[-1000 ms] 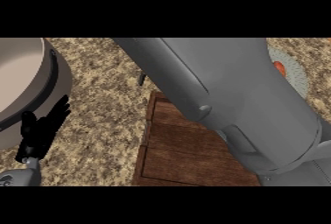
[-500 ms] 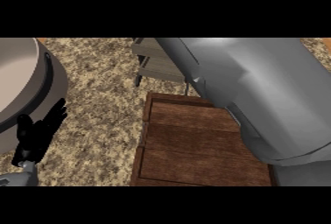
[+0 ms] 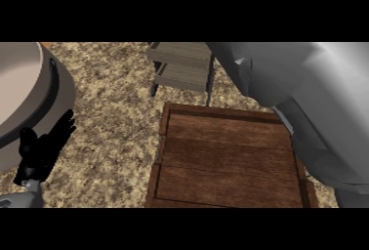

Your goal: Pick the lemon from the tray and place it in the tiered basket

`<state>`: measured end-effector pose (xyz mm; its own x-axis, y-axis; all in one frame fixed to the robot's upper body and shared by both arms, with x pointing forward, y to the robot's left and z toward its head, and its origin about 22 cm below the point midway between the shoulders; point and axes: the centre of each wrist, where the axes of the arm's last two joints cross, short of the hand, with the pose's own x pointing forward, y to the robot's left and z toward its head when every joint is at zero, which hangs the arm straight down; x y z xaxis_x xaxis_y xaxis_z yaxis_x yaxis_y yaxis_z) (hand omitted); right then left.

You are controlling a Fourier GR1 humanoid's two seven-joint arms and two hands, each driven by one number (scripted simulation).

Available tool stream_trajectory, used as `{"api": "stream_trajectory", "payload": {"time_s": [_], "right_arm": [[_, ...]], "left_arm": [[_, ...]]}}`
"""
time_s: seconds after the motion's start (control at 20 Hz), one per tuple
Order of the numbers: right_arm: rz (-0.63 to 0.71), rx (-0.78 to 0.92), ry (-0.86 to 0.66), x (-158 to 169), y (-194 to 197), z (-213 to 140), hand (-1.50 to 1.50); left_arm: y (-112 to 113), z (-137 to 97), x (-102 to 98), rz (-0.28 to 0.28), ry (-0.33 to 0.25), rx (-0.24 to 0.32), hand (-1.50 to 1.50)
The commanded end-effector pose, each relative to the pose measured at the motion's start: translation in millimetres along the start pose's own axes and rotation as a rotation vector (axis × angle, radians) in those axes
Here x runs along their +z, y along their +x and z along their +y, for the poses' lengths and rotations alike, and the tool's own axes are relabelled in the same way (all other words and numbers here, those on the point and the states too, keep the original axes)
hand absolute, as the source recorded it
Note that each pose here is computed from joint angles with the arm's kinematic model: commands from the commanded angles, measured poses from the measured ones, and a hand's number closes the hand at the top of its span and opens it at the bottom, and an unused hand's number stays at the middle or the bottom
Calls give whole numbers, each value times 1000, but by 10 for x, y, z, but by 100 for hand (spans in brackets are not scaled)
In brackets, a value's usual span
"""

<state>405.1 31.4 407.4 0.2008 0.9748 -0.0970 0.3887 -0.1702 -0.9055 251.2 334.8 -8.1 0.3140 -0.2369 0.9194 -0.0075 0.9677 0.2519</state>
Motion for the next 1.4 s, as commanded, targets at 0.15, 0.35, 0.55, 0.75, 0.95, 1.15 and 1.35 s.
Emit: {"api": "stream_trajectory", "payload": {"time_s": [0.15, 0.35, 0.55, 0.75, 0.95, 1.15, 1.35], "right_arm": [[52, 28, 172, -56, -51, 97, 150], [185, 25, 406, -188, -247, 346, -150], [304, 44, 434, -159, -202, 412, -150], [313, -98, 399, -200, -269, 251, -150], [296, -190, 281, -122, -156, 185, -150], [372, -360, 102, -244, -426, -232, -150], [521, -488, 111, -223, -440, -440, -150]], "left_arm": [[-7, 25, 27, 15, 2, -6, 0], [-93, -2, 46, 9, 13, 10, 0], [-10, 72, 94, 6, 0, -3, 0], [-28, 84, 52, 8, 3, -2, 0], [-52, 91, 128, 5, 4, 0, 0], [-9, 115, 75, 7, 31, 12, 0], [-168, 139, 135, 32, 24, 10, 0]]}}
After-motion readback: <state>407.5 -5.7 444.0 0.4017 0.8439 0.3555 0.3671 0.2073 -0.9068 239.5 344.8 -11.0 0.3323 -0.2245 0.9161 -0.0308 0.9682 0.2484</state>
